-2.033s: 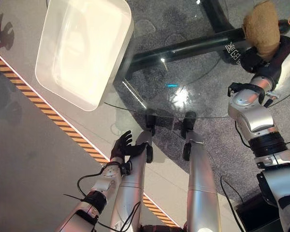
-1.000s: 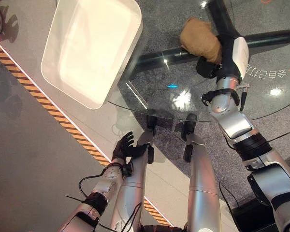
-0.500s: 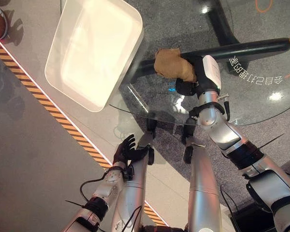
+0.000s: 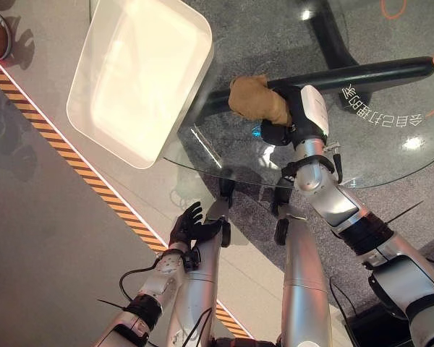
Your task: Wipe the table with a cloth and put it in the basket.
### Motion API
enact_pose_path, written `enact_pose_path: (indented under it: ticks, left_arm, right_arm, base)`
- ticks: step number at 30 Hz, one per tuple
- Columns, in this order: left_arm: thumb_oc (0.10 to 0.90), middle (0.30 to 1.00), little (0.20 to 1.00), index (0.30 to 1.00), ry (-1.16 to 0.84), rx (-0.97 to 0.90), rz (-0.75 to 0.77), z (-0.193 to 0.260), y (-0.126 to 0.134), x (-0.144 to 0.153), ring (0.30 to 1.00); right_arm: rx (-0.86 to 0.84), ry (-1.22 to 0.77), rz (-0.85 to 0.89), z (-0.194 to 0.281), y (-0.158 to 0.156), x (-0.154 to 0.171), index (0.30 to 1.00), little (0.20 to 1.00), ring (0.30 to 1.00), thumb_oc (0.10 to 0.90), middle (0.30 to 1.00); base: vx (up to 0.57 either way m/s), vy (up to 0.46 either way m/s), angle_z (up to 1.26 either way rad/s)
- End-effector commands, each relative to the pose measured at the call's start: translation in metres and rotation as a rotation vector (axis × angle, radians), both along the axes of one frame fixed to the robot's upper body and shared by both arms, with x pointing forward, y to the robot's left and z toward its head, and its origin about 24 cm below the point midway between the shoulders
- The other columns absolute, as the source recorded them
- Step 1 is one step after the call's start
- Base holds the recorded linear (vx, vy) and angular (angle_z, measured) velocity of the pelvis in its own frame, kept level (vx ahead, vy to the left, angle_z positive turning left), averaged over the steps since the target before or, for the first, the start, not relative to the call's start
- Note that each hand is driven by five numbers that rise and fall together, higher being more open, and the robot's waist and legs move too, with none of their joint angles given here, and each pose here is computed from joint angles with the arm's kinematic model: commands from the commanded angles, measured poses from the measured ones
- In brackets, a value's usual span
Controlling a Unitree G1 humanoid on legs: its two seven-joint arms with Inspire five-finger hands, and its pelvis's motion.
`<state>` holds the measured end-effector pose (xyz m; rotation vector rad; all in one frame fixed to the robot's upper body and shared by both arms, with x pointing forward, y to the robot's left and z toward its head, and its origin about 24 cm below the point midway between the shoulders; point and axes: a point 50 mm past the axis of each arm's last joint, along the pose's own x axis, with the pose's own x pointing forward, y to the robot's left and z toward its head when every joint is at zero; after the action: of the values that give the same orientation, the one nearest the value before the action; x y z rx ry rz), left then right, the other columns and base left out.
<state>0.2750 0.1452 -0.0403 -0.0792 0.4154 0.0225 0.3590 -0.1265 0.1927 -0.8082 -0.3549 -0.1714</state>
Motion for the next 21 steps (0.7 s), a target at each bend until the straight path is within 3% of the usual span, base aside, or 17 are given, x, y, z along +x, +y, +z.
enact_pose_path:
  ticks: [1,9,15,21]
  left_arm:
    - [0.8,0.9,0.9,0.9,0.221,0.04,-0.021,-0.051,-0.001,-0.056,0.9]
    - [0.8,0.9,0.9,0.9,0.197,0.046,-0.008,-0.044,0.003,-0.047,0.9]
    - [0.8,0.9,0.9,0.9,0.22,0.039,-0.008,-0.049,0.004,-0.054,0.9]
    - [0.8,0.9,0.9,0.9,0.203,0.052,0.002,-0.046,0.007,-0.048,0.9]
  right_arm:
    - [-0.062,-0.137,0.141,0.019,0.018,-0.016,0.3,0.2,0.3,0.1,0.3]
    - [-0.11,-0.096,0.261,0.032,0.033,-0.025,0.3,0.2,0.3,0.1,0.3]
    - [-0.082,-0.117,0.207,0.028,0.027,-0.024,0.3,0.2,0.3,0.1,0.3]
    - [-0.169,-0.104,0.282,0.037,0.033,-0.027,0.3,0.2,0.3,0.1,0.3]
  base:
    - [0.0,0.0,0.0]
    - [-0.01,-0.006,0.0]
    - [0.01,0.002,0.0]
    - [-0.03,-0.012,0.0]
